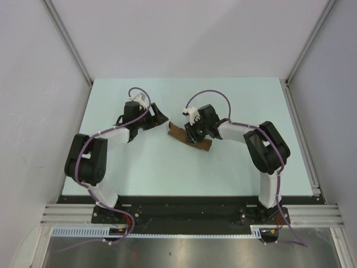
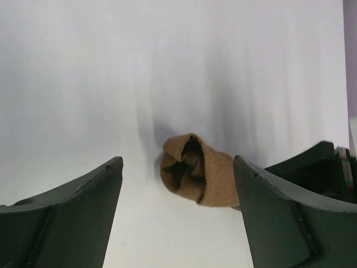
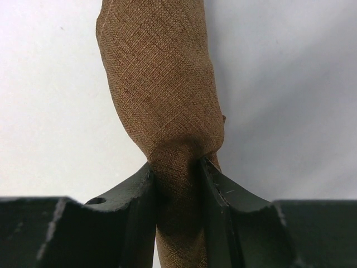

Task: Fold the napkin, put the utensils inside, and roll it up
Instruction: Roll the napkin with the utensil

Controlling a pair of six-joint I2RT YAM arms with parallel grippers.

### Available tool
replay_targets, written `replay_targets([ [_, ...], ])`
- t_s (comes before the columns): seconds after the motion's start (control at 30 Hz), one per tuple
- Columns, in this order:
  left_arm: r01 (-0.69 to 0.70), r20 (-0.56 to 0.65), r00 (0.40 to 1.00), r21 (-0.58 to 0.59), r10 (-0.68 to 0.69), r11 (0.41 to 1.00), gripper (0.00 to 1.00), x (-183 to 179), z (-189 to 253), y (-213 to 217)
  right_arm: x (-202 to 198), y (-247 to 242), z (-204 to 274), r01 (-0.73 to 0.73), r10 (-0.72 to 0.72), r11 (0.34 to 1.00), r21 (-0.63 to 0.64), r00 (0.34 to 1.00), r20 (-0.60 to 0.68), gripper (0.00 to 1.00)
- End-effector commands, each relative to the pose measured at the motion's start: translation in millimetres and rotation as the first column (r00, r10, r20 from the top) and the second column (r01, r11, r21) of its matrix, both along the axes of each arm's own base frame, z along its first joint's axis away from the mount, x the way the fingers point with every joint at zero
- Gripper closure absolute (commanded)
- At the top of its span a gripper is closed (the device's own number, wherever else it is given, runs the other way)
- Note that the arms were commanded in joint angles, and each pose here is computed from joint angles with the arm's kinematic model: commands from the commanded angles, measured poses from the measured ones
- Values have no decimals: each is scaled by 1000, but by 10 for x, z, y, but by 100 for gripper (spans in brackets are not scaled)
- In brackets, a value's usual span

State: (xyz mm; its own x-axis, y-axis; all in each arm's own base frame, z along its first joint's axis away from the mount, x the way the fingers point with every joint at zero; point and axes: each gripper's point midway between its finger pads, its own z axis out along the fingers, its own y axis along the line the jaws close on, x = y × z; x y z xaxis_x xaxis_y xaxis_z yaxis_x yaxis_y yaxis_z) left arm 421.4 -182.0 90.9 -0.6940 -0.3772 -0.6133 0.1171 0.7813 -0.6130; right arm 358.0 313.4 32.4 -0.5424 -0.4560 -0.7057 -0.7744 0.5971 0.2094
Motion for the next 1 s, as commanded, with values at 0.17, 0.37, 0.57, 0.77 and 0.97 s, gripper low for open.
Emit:
replay_targets([
  [0.17,25,60,998,-21,-24,999,15,-180,77,2,-341,-22,-219,112,-57,987,114,912,-406,64],
  [0.37,101,72,993,-72,-96,992,15,-262,20,-261,-353,4,-200,174,-43,965,196,843,-536,64],
  [0.57,144,81,988,-153,-133,978,16,-252,-5,-489,-383,-4,-251,196,-30,957,212,797,-603,64],
  [0.77,172,62,985,-172,-164,970,19,-195,-100,-673,-330,-62,-331,250,-51,941,226,768,-639,63],
  [0.97,145,55,989,-169,-138,975,32,-54,-164,-721,-322,-128,-388,243,-82,953,179,780,-621,59],
])
